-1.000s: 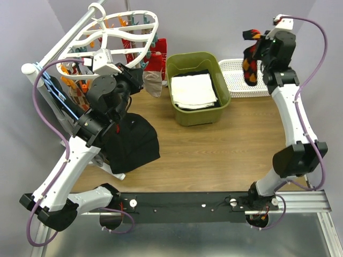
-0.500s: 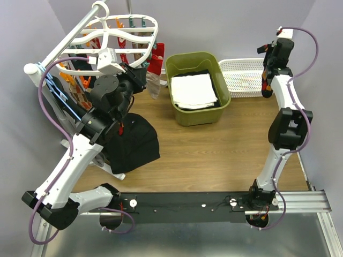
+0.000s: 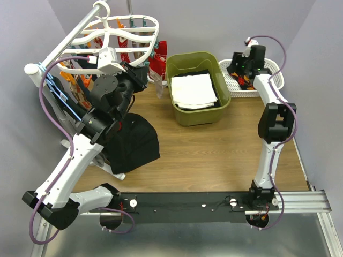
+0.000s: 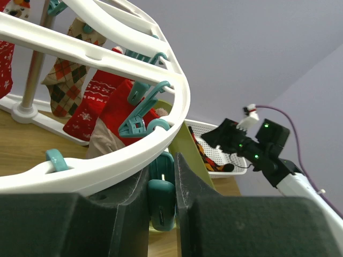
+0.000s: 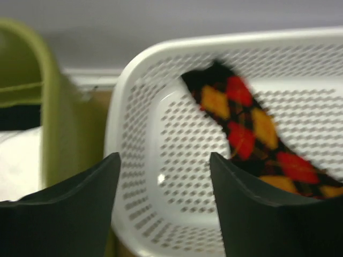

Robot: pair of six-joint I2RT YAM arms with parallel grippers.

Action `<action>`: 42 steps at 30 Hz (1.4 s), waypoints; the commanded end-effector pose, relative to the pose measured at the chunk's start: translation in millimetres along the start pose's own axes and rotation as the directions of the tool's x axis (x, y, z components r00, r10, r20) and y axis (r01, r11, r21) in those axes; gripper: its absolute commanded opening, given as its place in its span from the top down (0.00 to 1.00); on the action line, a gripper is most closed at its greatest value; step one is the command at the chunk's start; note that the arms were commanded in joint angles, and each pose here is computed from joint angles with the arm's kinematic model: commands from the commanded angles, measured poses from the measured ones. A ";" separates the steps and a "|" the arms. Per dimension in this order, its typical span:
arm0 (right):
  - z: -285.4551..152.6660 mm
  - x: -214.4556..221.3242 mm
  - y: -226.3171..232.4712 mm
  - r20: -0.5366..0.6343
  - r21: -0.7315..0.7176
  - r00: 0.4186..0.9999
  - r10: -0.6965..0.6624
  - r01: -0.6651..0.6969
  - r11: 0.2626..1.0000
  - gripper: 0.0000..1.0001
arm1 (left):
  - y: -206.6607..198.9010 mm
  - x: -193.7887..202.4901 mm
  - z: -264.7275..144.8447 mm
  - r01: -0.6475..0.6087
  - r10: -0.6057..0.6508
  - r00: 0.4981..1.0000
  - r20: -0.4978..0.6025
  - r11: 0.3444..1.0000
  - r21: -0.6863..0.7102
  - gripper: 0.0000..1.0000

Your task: Remove the socks clipped to the hanger

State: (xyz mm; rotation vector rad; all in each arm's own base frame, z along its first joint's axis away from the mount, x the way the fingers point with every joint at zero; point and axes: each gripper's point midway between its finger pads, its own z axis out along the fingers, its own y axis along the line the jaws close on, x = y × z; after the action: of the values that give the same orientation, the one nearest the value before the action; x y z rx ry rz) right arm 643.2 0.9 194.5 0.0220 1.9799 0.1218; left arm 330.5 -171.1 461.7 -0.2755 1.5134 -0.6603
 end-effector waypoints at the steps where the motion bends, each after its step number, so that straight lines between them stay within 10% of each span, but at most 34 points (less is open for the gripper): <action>1: -34.4 15.6 19.2 -0.159 -0.010 0.986 0.042 -0.044 0.999 0.21 | -37.7 21.7 -3.4 0.025 -0.004 0.994 -0.112 0.982 0.187 1.00; 15: -229.6 -11.1 174.4 -0.076 -0.406 0.997 0.025 -0.054 0.912 0.20 | -73.5 16.8 -2.7 0.161 -0.122 0.983 -0.141 0.935 0.317 1.00; 25: -357.7 44.5 352.4 0.134 -0.837 0.989 -0.068 0.150 0.527 0.17 | -85.0 8.4 -8.0 0.259 -0.220 0.965 -0.145 0.898 0.356 1.00; 42: -352.1 102.3 513.5 0.368 -0.875 0.930 -0.001 0.346 0.339 0.08 | -75.6 3.2 -11.0 0.281 -0.249 0.958 -0.141 0.914 0.294 1.00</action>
State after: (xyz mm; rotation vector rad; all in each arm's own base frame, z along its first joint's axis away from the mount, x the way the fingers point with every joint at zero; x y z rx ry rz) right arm 255.4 457.7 255.8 -0.9128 1.5113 1.0724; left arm 323.4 -201.2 508.4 -0.3319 1.3683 -1.0089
